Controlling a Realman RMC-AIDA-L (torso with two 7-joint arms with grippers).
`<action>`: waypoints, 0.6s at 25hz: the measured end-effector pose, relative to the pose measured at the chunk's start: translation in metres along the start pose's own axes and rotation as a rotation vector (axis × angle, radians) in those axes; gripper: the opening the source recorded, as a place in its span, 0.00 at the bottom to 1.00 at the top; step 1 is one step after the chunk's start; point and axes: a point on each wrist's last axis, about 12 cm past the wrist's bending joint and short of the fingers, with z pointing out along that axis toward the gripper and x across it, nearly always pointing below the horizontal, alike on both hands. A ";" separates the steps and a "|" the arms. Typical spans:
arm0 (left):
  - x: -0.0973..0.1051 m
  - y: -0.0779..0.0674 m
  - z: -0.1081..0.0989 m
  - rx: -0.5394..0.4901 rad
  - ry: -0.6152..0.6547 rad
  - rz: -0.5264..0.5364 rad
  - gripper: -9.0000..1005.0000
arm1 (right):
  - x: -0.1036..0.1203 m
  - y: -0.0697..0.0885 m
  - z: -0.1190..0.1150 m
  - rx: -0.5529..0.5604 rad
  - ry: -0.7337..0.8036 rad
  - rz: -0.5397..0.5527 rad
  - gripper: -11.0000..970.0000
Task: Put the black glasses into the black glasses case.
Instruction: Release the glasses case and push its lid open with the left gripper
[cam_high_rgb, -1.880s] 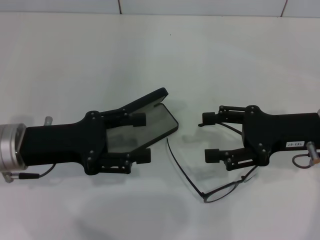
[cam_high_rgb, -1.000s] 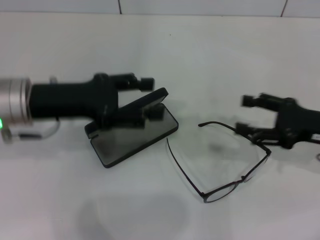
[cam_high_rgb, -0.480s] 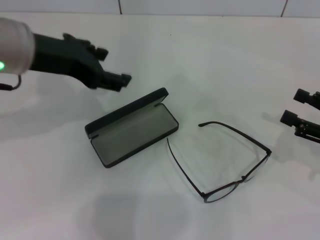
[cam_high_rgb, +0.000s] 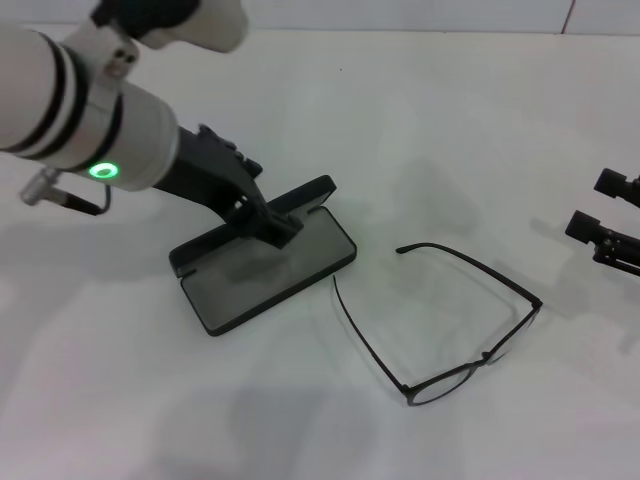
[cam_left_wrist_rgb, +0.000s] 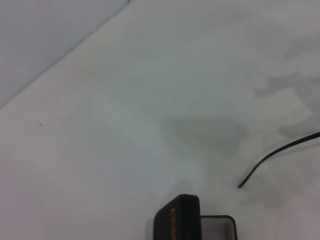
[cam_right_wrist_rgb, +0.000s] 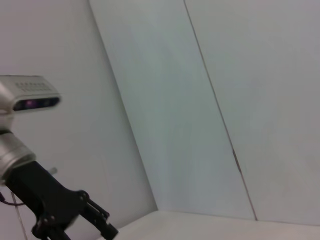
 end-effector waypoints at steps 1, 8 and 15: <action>0.000 0.001 0.004 0.006 0.007 -0.002 0.80 | 0.000 0.000 0.000 0.001 0.000 -0.003 0.90; 0.002 0.014 0.029 0.019 0.082 -0.012 0.79 | 0.003 0.000 -0.003 0.017 0.008 -0.003 0.90; 0.007 0.020 0.039 -0.038 0.128 0.000 0.79 | 0.005 0.002 -0.005 0.026 0.001 -0.001 0.90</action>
